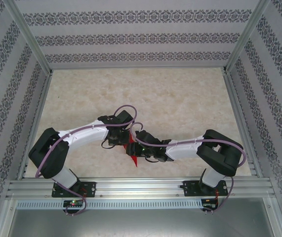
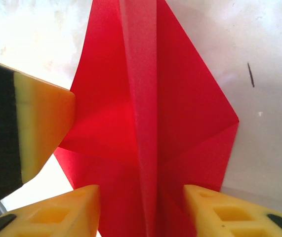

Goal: Fold a paper plane with a square sheet of paper (pick it up from the middle)
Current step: Move a paper plane to the center of the table.

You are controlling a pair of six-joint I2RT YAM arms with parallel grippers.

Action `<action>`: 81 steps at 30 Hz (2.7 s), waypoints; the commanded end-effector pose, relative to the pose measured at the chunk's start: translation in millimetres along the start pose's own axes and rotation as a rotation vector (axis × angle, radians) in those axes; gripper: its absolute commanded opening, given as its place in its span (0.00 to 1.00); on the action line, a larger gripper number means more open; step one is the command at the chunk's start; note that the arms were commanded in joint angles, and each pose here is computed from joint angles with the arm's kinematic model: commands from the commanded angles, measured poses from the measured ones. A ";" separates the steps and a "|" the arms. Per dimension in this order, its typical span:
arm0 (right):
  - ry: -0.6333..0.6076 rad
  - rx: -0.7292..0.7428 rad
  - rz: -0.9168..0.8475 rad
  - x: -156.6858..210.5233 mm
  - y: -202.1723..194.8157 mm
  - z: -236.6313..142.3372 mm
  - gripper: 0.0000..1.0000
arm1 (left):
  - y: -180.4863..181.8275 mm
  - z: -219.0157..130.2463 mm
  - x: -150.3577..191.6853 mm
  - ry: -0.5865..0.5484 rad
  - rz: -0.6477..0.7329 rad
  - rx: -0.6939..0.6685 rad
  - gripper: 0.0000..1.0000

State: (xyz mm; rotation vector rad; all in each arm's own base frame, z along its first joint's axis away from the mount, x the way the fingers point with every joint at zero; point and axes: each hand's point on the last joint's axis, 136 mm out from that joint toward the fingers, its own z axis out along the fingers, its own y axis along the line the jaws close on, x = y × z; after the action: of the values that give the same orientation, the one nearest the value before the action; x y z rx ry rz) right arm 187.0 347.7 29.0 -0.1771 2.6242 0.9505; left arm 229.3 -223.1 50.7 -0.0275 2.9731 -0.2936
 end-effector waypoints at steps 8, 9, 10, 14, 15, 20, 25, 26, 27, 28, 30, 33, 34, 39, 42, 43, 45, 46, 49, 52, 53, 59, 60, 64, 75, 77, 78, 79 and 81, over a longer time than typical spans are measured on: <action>0.034 0.037 -0.050 9.5 -5.0 1.1 0.34 | -1.0 -7.3 -10.5 -0.048 0.006 0.018 0.07; 0.036 0.041 -0.055 10.5 -4.9 0.7 0.33 | -1.1 -7.4 -10.9 -0.051 0.008 0.017 0.07; 0.037 0.040 -0.061 10.5 -4.2 0.5 0.32 | -0.9 -7.3 -10.5 -0.049 0.008 0.017 0.07; 0.031 0.029 -0.081 9.2 1.2 -1.6 0.28 | -0.9 -7.7 -10.0 -0.050 0.007 0.020 0.08; 0.027 0.032 -0.087 8.3 1.7 -2.0 0.25 | -1.6 -7.9 -10.5 -0.051 0.007 0.024 0.08; 0.020 0.035 -0.111 5.1 7.9 -2.8 0.15 | -4.0 -12.3 -12.0 -0.062 0.009 0.038 0.10; -0.020 0.113 -0.122 -10.4 8.1 -16.7 0.05 | -12.1 -31.0 -19.8 -0.126 -0.002 0.098 0.22; -0.030 0.145 -0.130 -14.4 6.0 -21.3 0.05 | -14.4 -36.8 -21.9 -0.142 -0.002 0.114 0.24; -0.039 0.193 -0.139 -19.1 2.1 -27.9 0.05 | -16.4 -43.6 -24.0 -0.162 -0.001 0.131 0.27; -0.054 0.254 -0.142 -24.9 -3.9 -35.5 0.05 | -17.7 -52.2 -26.8 -0.187 -0.003 0.145 0.33; -0.085 0.393 -0.139 -37.3 -19.2 -53.1 0.04 | -14.6 -67.5 -31.6 -0.238 -0.011 0.146 0.46; -0.102 0.534 -0.121 -54.6 -37.3 -73.6 0.04 | -1.9 -87.3 -37.8 -0.324 -0.037 0.118 0.50; -0.101 0.560 -0.110 -59.7 -41.4 -77.3 0.04 | 3.8 -91.9 -38.8 -0.347 -0.048 0.105 0.54; -0.094 0.588 -0.099 -76.3 -40.8 -73.4 0.07 | 27.5 -100.3 -36.7 -0.395 -0.100 0.055 0.55; -0.051 0.639 -0.099 -78.8 -44.1 -62.3 0.08 | 36.9 -102.2 -34.7 -0.407 -0.124 0.048 0.55; -0.034 0.657 -0.102 -78.3 -45.9 -57.2 0.08 | 39.6 -101.9 -33.8 -0.408 -0.128 0.045 0.55; -0.010 0.689 -0.102 -78.0 -49.1 -48.2 0.09 | 43.5 -103.2 -33.7 -0.415 -0.138 0.045 0.55; 0.000 0.703 -0.099 -78.0 -51.0 -43.8 0.09 | 45.3 -103.3 -33.6 -0.414 -0.141 0.043 0.55; 0.027 0.729 -0.102 -76.0 -54.5 -33.8 0.12 | 50.1 -104.0 -33.0 -0.413 -0.146 0.038 0.55; 0.053 0.720 -0.101 -72.1 -56.5 -22.6 0.15 | 54.1 -102.9 -33.2 -0.411 -0.151 0.035 0.55; 0.057 0.716 -0.099 -70.8 -57.4 -19.3 0.15 | 55.1 -102.2 -33.2 -0.408 -0.152 0.035 0.54; 0.082 0.716 -0.089 -60.7 -68.0 -9.1 0.20 | 56.1 -98.1 -33.5 -0.394 -0.159 0.046 0.55; 0.086 0.719 -0.085 -59.1 -70.3 -8.1 0.20 | 56.0 -97.2 -33.3 -0.392 -0.158 0.047 0.54; 0.104 0.722 -0.062 -49.8 -80.9 -1.8 0.22 | 56.1 -94.5 -33.4 -0.381 -0.157 0.046 0.55; 0.151 0.699 0.020 -21.0 -103.8 19.4 0.32 | 58.3 -91.3 -30.9 -0.370 -0.162 0.044 0.54; 0.143 0.692 0.007 -27.5 -100.2 19.5 0.32 | 57.5 -91.1 -31.1 -0.369 -0.163 0.047 0.55; 0.142 0.691 0.007 -30.4 -99.7 19.3 0.33 | 57.3 -91.0 -31.1 -0.368 -0.163 0.049 0.54; 0.138 0.685 0.005 -34.2 -97.8 19.1 0.33 | 56.2 -91.4 -31.8 -0.370 -0.163 0.053 0.55; 0.122 0.673 0.005 -43.4 -94.3 17.5 0.35 | 56.1 -91.9 -32.2 -0.371 -0.159 0.052 0.55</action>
State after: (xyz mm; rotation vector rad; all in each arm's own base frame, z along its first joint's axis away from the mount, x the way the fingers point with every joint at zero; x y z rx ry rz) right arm 259.5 291.2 9.2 -0.0533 2.8045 0.0340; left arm 247.3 -152.1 136.9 -0.2845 2.5862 -0.3495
